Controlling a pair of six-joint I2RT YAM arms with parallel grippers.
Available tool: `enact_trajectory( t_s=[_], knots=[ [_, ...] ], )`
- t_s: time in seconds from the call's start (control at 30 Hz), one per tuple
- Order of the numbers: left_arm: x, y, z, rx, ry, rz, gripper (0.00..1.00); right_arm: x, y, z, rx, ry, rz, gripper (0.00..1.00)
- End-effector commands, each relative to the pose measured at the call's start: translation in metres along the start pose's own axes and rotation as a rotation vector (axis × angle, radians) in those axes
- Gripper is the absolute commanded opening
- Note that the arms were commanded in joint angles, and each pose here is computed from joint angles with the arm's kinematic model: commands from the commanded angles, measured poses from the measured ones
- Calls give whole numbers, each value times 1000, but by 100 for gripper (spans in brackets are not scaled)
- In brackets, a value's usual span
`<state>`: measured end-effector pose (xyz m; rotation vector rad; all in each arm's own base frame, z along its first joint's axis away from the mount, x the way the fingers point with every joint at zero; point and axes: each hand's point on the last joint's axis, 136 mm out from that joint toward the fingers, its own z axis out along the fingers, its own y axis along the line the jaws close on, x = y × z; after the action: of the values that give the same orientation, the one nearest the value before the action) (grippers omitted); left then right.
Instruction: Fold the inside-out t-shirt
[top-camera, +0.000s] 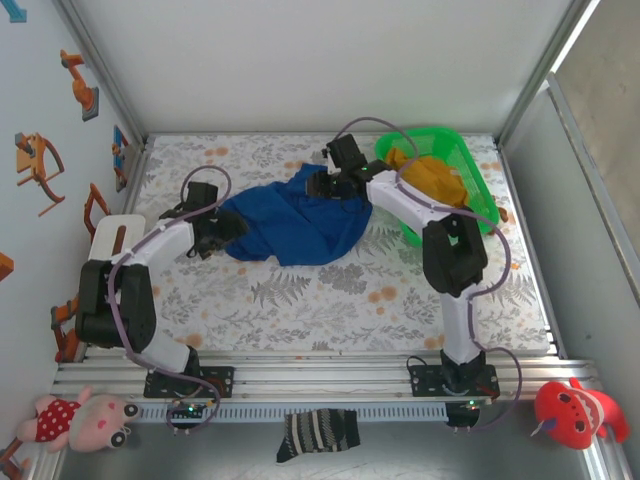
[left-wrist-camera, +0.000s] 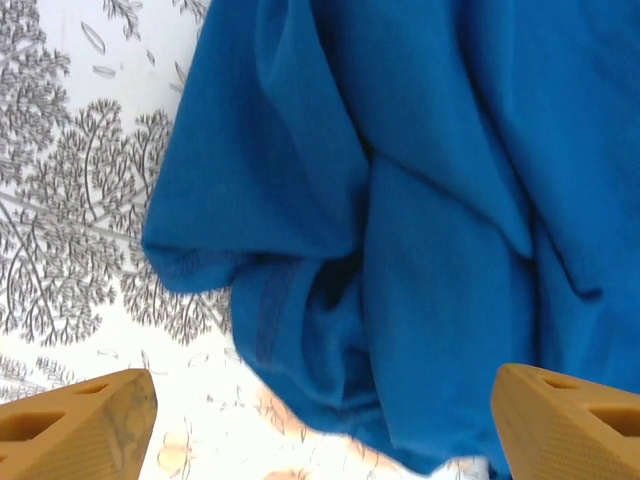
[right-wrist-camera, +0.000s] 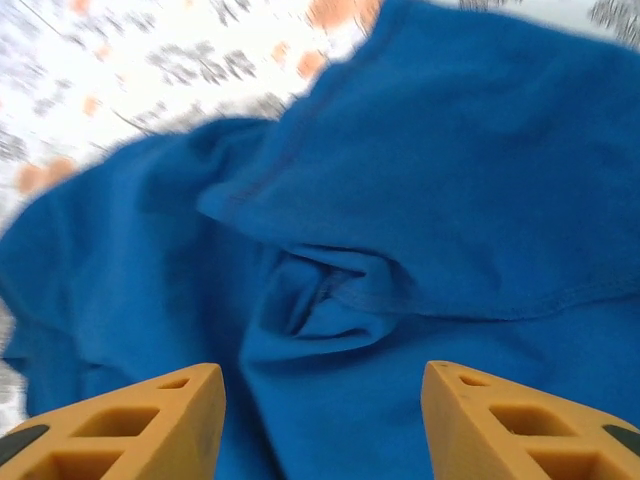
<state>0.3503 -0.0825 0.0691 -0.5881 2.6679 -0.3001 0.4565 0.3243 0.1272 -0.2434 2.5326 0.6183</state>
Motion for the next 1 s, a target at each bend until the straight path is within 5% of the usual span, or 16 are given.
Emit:
enact_trajectory(
  t_s=[0.0, 0.4, 0.47, 0.53, 0.57, 0.63, 0.67, 0.97],
  knots=[
    [-19, -5, 4, -26, -41, 18, 84, 5, 0, 11, 44, 56, -46, 57],
    [-32, -16, 40, -47, -14, 42, 63, 0, -3, 77, 96, 84, -5, 51],
    [-35, -21, 46, -38, -10, 53, 56, 0, -6, 81, 101, 85, 6, 37],
    [-36, -28, 53, -30, 6, 66, 40, -4, -8, 81, 93, 82, 25, 3],
    [-38, -32, 54, -21, 8, 72, 29, -6, -8, 78, 82, 81, 34, 0],
    [-39, -37, 58, -15, 25, 80, 4, -18, -3, 63, 58, 57, 36, 0],
    [-42, -40, 56, -11, 24, 86, 0, -26, 0, 51, 45, 39, 30, 0],
    [-114, -73, -52, 114, -155, 99, 0, -115, 27, -124, -50, -284, -1, 0]
  ],
)
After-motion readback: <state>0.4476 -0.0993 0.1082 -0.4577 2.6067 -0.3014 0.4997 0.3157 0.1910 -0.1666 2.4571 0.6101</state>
